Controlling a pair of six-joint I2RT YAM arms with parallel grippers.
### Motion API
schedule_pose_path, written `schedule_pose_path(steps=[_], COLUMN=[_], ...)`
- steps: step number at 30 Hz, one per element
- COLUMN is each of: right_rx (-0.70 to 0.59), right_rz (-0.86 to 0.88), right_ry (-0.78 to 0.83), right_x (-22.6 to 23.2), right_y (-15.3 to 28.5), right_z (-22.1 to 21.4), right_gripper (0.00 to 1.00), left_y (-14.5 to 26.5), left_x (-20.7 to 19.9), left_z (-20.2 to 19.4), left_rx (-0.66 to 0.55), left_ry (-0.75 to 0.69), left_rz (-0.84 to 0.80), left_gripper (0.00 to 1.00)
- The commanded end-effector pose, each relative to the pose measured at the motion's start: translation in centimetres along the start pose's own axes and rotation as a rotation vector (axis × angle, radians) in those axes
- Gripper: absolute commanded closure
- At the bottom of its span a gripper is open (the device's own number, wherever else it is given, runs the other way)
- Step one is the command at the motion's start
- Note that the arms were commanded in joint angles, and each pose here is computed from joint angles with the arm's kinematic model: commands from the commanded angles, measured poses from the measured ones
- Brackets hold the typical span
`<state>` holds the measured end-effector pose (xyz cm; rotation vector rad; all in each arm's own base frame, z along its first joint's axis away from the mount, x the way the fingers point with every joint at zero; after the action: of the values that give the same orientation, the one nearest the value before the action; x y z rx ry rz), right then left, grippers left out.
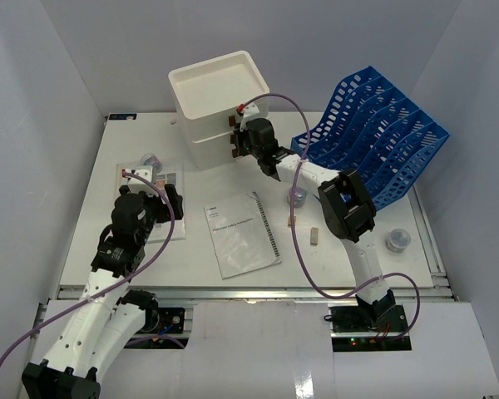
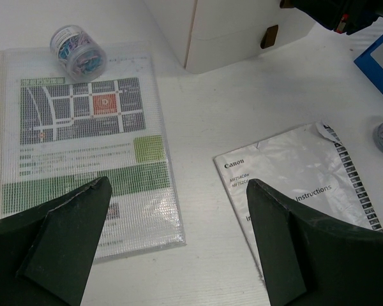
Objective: Organize the desk
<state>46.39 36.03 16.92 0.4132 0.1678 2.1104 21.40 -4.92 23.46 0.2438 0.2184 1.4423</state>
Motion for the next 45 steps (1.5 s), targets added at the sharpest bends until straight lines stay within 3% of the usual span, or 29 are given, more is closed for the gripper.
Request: schedule_pose_path(steps=[1,14,20,22,25,31,45], right_rx=[-0.110,-0.080,-0.101,-0.110,-0.110,-0.135,-0.149], right_rz=[0.074,0.100,0.086,0.081,0.062,0.019,-0.019], right_ry=[0.023,0.043,0.073,0.074,0.055,0.047,0.040], right_x=[1.1,0.2,0.1,0.3,0.3,0.0,-0.3], right_y=[0.4,5.3,4.9,3.8,2.3,-1.3,-2.2], right_z=[2.7,0.7,1.7,2.3,2.6,2.8,2.5], right_gripper=[0.89,0.92,0.27,0.19,0.17,0.20,0.80], left_y=[0.1,0.0,0.0,0.0,-0.1,-0.3,-0.4], left_x=[0.3,0.1,0.0,0.0,0.0,0.1,0.0], left_z=[0.3,0.2,0.1,0.1,0.1,0.0,0.0], left_rx=[-0.019,-0.013,-0.008,-0.008,-0.005,-0.002,-0.002], left_ry=[0.004,0.006,0.005,0.006,0.005,0.001,-0.001], left_rz=[0.018,0.004,-0.001,0.000,0.000,0.003,-0.002], left_gripper=[0.02,0.02,0.02,0.02,0.02,0.02,0.02])
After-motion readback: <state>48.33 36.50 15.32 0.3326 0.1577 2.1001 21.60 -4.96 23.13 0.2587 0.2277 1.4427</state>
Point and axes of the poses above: each gripper's point midway between its finger pads, its own y axis back along the fingers, its own x axis along the line the jaws close on, z = x × y, the point moved 7 cm from there along y, back along the fingers, and after that the axes turned 7 degrees about -y, right-handed, at the moved point
